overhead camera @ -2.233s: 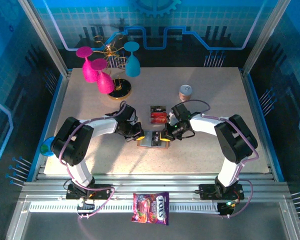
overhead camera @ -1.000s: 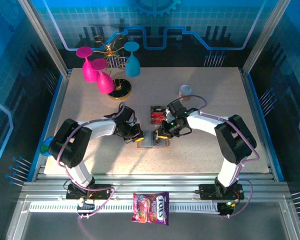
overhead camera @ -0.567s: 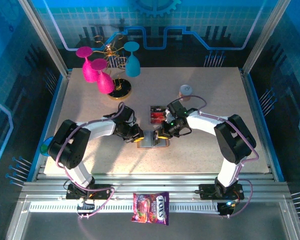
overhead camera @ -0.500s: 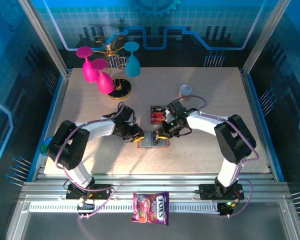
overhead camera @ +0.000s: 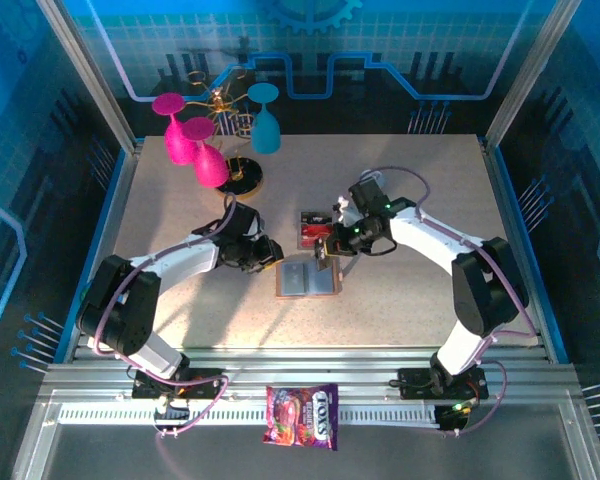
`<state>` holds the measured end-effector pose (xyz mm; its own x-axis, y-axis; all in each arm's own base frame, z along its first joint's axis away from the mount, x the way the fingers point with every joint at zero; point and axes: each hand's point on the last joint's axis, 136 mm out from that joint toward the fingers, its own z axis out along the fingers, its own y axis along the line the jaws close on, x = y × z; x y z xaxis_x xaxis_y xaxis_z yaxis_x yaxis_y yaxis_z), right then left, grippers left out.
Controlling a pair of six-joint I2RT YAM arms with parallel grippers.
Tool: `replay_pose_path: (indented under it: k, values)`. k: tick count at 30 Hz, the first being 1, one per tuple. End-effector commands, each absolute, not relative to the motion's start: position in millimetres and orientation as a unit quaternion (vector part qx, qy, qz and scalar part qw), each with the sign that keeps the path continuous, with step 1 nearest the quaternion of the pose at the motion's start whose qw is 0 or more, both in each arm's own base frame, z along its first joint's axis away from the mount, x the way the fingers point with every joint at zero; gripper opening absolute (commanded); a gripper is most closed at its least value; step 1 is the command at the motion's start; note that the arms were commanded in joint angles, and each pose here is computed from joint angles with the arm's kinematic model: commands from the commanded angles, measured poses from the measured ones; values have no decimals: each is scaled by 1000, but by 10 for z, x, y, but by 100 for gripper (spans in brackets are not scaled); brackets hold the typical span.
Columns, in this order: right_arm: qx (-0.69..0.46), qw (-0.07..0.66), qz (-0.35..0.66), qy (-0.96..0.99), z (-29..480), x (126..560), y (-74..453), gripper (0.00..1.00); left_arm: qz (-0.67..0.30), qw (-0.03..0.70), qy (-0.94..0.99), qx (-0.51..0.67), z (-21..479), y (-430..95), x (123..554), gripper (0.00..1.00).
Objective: Take the credit cards out of the card holder
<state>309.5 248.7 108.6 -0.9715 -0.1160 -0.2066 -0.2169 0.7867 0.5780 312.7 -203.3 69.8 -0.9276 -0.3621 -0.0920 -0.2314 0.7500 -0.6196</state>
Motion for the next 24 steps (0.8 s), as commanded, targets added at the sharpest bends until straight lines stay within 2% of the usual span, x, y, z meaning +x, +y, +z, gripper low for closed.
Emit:
replay_pose_path:
  k: [1, 6, 11, 17, 24]
  values:
    - [-199, 123, 297, 926, 1370, 3110, 2428, 0, -318, 124, 926, -162, 785, -1997, 3208, 25]
    - [-326, 168, 251, 896, 1540, 3252, 2385, 0, -323, 125, 923, -168, 760, -1986, 3196, 25]
    - [-463, 185, 202, 843, 1647, 3353, 2384, 0, -325, 127, 921, -172, 774, -1952, 3196, 25]
    - [-577, 175, 148, 784, 1660, 3509, 2374, 0, -324, 130, 920, -177, 778, -1902, 3179, 26]
    - [-627, 134, 106, 760, 1540, 3781, 2389, 0, -322, 129, 920, -182, 766, -1872, 3143, 26]
